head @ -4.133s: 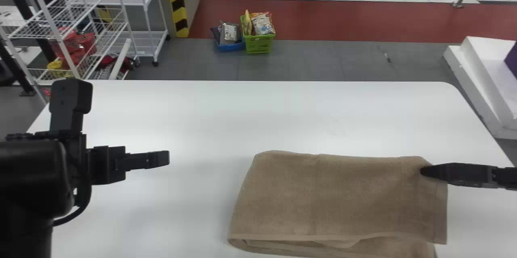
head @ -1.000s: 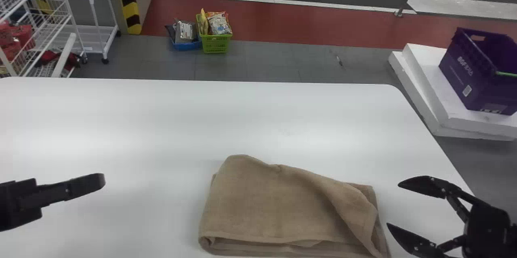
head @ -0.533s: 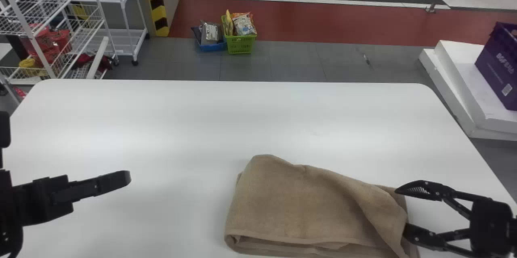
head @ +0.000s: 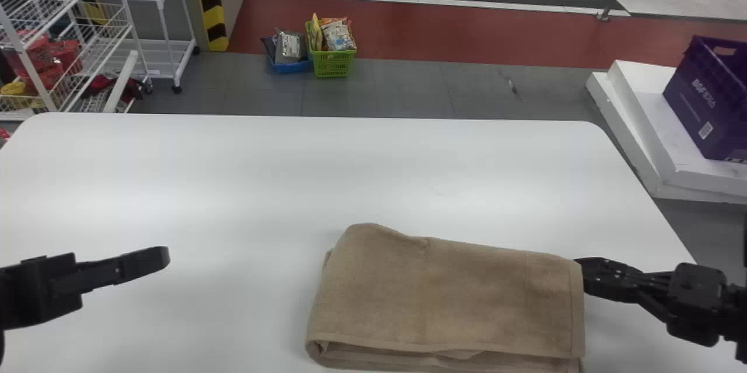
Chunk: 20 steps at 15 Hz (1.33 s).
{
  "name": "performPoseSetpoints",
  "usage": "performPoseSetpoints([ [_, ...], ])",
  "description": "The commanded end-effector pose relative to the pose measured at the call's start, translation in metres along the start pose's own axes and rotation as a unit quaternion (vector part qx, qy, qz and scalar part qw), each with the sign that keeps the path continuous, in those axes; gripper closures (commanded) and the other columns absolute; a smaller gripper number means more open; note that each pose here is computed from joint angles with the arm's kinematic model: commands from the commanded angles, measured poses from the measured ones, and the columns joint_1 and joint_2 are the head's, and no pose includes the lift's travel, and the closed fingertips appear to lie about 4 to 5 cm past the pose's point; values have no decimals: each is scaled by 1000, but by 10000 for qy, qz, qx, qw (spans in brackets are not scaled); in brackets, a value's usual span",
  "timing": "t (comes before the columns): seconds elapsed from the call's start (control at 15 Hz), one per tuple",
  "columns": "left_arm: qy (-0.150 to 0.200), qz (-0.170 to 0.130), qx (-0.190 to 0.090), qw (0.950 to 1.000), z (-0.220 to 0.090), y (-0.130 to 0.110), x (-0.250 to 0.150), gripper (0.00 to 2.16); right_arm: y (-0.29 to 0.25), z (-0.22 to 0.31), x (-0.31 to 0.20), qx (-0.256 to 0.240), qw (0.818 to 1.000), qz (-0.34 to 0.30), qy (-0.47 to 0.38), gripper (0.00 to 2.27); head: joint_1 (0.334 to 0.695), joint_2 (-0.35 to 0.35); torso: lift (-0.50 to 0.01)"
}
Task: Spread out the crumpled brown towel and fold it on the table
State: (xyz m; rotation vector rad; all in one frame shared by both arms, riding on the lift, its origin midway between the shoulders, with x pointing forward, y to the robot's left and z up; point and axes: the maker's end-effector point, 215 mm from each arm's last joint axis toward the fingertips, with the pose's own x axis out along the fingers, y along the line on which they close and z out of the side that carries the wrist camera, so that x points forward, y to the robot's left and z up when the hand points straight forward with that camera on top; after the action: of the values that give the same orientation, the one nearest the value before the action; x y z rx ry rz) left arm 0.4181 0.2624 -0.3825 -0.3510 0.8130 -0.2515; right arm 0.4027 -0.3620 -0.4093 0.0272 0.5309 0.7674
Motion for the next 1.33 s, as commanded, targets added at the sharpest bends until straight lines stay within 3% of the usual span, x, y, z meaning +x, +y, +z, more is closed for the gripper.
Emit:
performPoseSetpoints([
  [0.0, -39, -8, -51, 10000, 3, 1, -1, 87, 9, 8, -9, 1377, 9903, 85, -156, 1899, 695, -137, -127],
  [0.13, -42, -10, -56, 10000, 3, 1, -1, 87, 3, 21, -18, 2484, 9679, 109, -359, 1899, 695, -135, -127],
  [0.2, -39, -8, -51, 10000, 3, 1, -1, 87, 0, 23, -19, 3230, 9457, 127, -353, 1899, 695, -136, -127],
  [0.27, -33, -18, -42, 10000, 3, -1, -1, 87, -1, 13, -13, 3642, 9310, 122, -226, 1895, 695, -138, -127],
  [0.4, -13, -25, -38, 10000, 1, -1, 0, 87, 3, -14, 5, 3973, 9174, 80, 210, 1784, 695, -143, -127],
  [0.47, -9, -29, -32, 10000, 0, -2, 0, 87, 2, -33, 7, 4166, 9073, -177, 540, 1494, 695, -141, -127],
  [0.6, -17, -26, -28, 10000, 0, -2, -1, 87, -11, -66, 0, 4126, 9010, -848, 1034, 154, 695, -141, -127],
  [0.67, -32, -26, -37, 10000, 1, -1, -3, 87, -18, -73, -8, 3989, 9025, -1151, 1145, -1, 695, -154, -127],
  [0.8, -32, -23, -51, 10000, 0, 0, -3, 87, -31, -72, -35, 3763, 9090, -1495, 986, 6, 695, -177, -127],
  [1.07, -59, -29, -12, 10000, 5, -3, -2, 90, -11, 0, -72, 3810, 9215, -638, -390, 49, 695, -214, -127],
  [1.27, -47, -34, 7, 10000, 4, -5, -1, 90, 13, 28, -83, 3991, 9129, -200, -834, 53, 695, -215, -127],
])
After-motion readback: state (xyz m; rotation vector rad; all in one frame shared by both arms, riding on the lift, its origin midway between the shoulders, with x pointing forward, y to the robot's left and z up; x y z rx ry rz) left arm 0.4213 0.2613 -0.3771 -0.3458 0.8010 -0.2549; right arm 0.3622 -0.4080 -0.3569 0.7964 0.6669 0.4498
